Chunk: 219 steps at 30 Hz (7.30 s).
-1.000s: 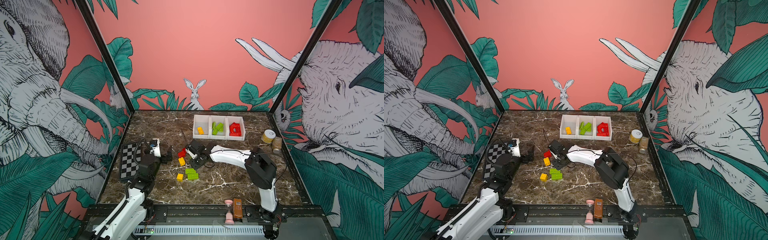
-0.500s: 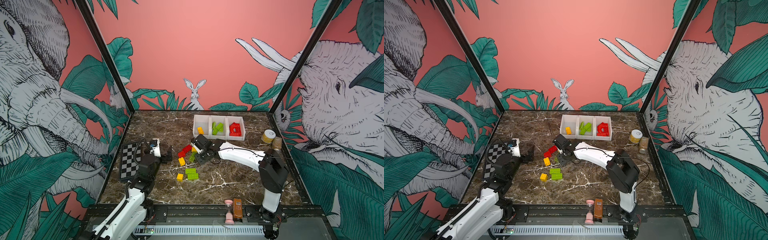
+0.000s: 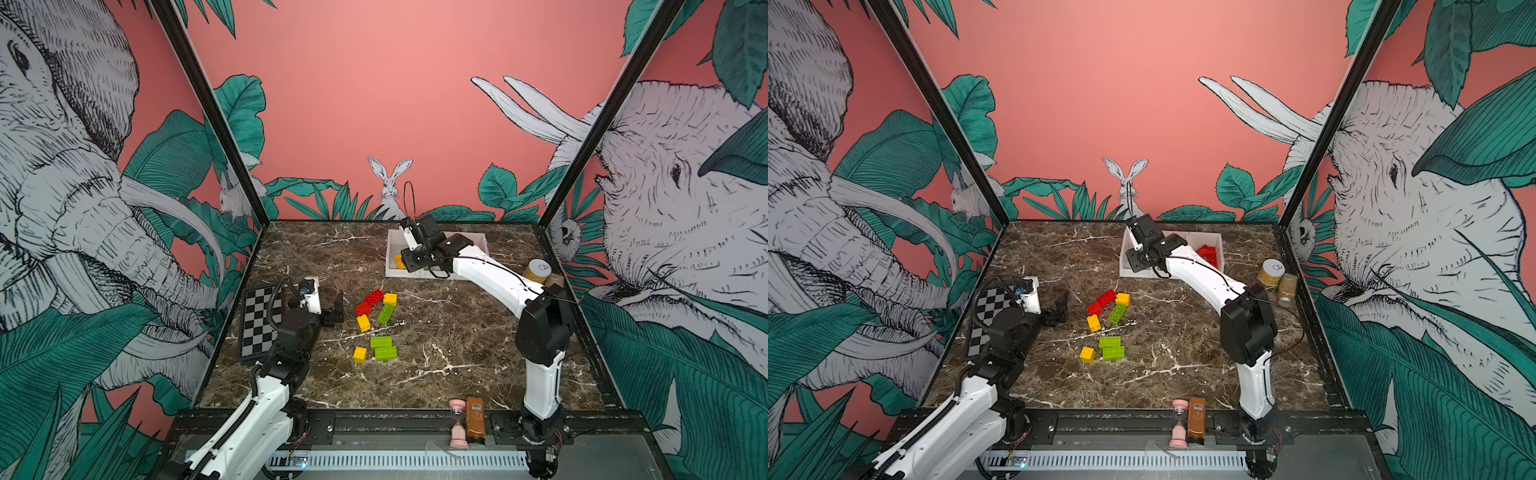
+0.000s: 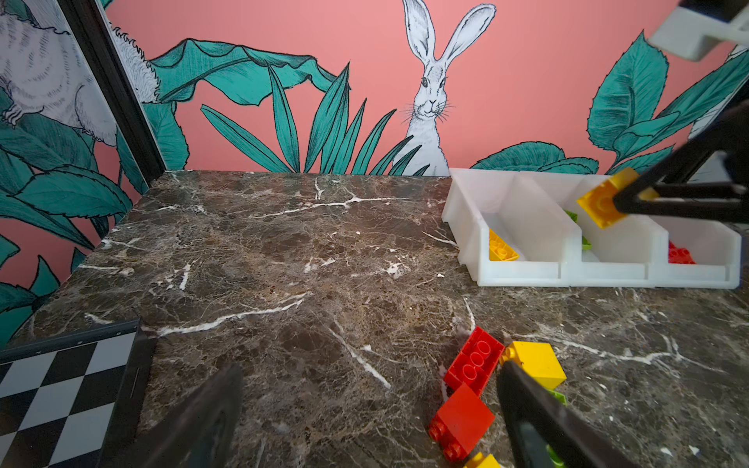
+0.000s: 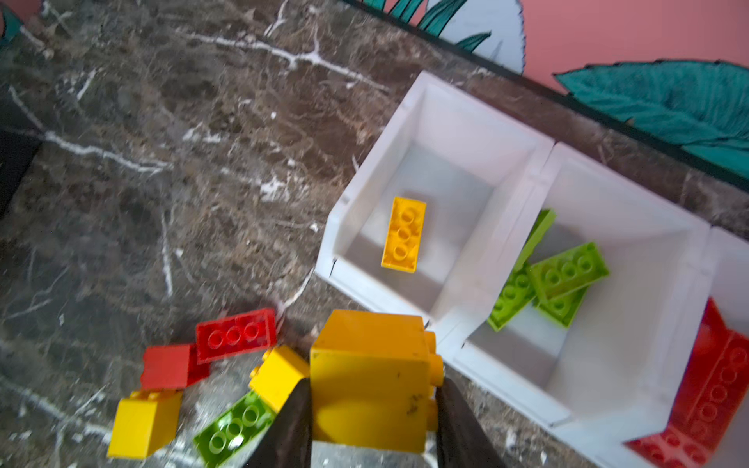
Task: Sort the legos into containers by color
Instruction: Place the lego in the container, then pick up the lego from the bottom-center of the table, then place the lego in the container, then pick up the lego from the center of the table.
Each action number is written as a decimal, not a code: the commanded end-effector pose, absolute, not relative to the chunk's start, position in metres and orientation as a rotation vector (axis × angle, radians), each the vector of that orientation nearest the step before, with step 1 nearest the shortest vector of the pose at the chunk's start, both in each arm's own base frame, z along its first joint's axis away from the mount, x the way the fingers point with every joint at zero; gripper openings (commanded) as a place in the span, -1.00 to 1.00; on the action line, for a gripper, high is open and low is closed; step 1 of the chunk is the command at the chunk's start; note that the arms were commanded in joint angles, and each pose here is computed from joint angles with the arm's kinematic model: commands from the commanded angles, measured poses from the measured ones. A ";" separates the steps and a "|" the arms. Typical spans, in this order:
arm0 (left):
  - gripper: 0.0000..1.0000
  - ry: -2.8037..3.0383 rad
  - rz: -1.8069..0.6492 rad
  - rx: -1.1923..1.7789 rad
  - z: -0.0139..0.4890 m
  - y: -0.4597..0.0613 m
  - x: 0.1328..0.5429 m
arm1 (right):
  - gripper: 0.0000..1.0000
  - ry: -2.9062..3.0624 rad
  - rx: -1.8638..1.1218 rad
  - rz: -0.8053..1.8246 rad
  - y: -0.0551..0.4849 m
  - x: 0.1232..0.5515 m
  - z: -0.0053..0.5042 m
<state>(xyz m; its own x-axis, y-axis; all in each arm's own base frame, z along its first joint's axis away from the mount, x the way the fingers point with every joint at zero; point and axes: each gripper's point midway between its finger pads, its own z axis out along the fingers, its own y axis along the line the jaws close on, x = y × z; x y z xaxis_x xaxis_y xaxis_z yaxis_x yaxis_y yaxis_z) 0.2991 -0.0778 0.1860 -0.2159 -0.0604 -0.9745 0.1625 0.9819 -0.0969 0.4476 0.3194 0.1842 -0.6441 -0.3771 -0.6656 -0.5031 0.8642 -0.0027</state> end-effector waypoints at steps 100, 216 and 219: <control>0.97 1.707 -0.168 0.011 0.207 -0.064 0.292 | 0.57 2.836 -0.802 0.126 0.367 0.196 0.025; 0.97 1.722 -0.165 0.020 0.202 -0.065 0.295 | 0.73 2.588 -0.763 0.397 0.390 0.252 0.083; 0.97 1.721 -0.165 0.019 0.202 -0.065 0.295 | 0.73 2.595 -0.795 0.399 0.398 0.247 0.079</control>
<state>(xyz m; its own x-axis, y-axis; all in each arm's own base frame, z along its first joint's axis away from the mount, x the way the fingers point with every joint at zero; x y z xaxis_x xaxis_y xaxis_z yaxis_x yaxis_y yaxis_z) 0.2954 -0.0664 0.1950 -0.1849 -0.0700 -0.9803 0.1109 0.9896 -0.0915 0.2518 0.3890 0.0773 -0.7612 -0.4646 -0.4524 -0.5767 0.8040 0.1447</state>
